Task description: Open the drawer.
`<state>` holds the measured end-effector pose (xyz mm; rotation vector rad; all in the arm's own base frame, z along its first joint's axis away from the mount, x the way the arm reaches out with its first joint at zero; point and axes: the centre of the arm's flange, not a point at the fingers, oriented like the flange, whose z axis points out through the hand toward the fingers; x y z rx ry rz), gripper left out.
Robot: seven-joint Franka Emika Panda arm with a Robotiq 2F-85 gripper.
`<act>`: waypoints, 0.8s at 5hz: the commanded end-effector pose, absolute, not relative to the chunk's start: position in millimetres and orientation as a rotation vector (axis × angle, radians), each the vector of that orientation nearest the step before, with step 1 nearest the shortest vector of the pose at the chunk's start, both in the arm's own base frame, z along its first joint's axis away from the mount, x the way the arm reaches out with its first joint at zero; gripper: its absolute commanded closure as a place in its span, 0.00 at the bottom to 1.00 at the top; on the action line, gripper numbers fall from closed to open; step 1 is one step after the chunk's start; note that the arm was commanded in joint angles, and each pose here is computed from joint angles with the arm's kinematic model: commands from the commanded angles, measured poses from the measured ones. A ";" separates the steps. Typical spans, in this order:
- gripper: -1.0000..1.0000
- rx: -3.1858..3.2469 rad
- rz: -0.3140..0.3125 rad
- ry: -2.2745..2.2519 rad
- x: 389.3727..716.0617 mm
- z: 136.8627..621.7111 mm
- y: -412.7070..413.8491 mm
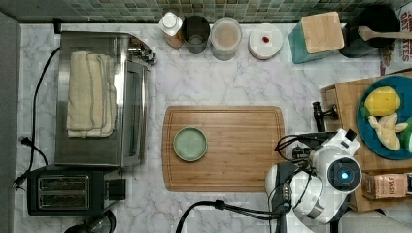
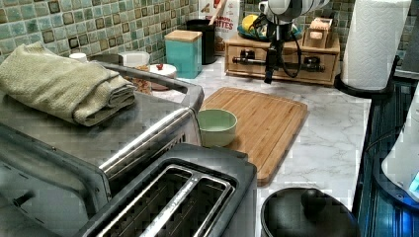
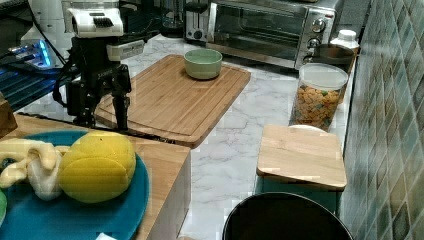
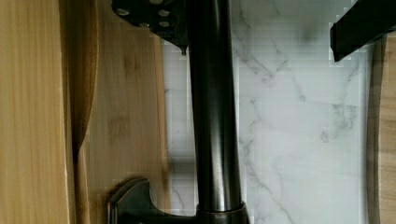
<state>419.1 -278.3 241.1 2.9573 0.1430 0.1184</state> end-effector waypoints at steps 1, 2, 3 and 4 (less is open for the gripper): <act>0.00 3.132 0.026 0.431 417.3 245.4 -230.9; 0.00 3.159 -0.013 0.431 424.1 234.9 -193.9; 0.00 3.200 -0.064 0.358 422.5 239.2 -139.0; 0.00 3.209 -0.088 0.285 416.8 248.8 -83.3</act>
